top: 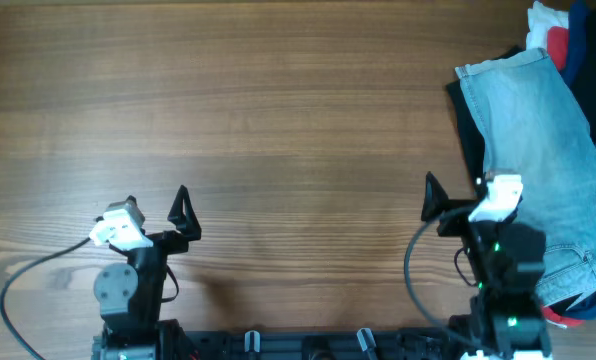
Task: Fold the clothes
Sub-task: 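Raise both arms from rest and move the right gripper toward the clothes pile, then grasp the light-blue denim shorts on the pile with the right gripper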
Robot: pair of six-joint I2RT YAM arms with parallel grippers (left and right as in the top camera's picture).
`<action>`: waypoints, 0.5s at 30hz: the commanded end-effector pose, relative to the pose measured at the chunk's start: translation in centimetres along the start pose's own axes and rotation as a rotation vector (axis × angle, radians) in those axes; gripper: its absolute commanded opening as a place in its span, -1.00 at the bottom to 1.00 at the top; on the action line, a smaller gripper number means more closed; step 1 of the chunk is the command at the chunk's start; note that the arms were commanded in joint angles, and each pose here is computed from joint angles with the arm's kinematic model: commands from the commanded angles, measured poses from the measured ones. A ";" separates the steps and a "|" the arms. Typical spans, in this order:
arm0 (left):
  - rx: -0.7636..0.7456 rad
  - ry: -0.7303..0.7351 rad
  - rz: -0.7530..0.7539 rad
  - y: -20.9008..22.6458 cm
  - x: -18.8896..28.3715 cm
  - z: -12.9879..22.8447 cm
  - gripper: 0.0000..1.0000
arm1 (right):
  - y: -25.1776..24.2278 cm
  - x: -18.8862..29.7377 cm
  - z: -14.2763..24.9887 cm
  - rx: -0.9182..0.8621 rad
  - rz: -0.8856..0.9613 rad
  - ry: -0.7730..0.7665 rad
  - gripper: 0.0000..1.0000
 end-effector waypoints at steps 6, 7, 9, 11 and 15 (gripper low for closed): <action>0.053 0.423 -0.128 -1.1 -3.2 -4.3 0.99 | 0.1 -4.5 -3.5 0.024 0.094 0.514 0.99; 0.059 0.497 -0.151 -1.2 -3.9 -4.8 0.99 | -0.1 -5.5 -3.8 0.023 0.106 0.571 0.99; 0.069 0.604 -0.185 -1.3 -5.0 -5.5 0.99 | -0.4 -7.6 -3.9 0.015 0.118 0.636 0.99; 0.074 0.665 -0.204 -1.1 -5.9 -5.0 0.99 | -0.8 -8.8 -3.5 0.027 0.137 0.650 0.99; 0.079 0.699 -0.210 -1.0 -6.1 -4.5 0.99 | -5.3 -9.4 -2.9 -0.055 0.529 0.635 0.99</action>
Point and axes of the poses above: each gripper's point midway between its finger pads, its own x axis back along the fingers, its own y axis along the line the jaws close on, z = x × y, the point moved 10 cm from there along x, back along the fingers, and after that the axes turned 3 degrees about -x, right-handed, at the moved point
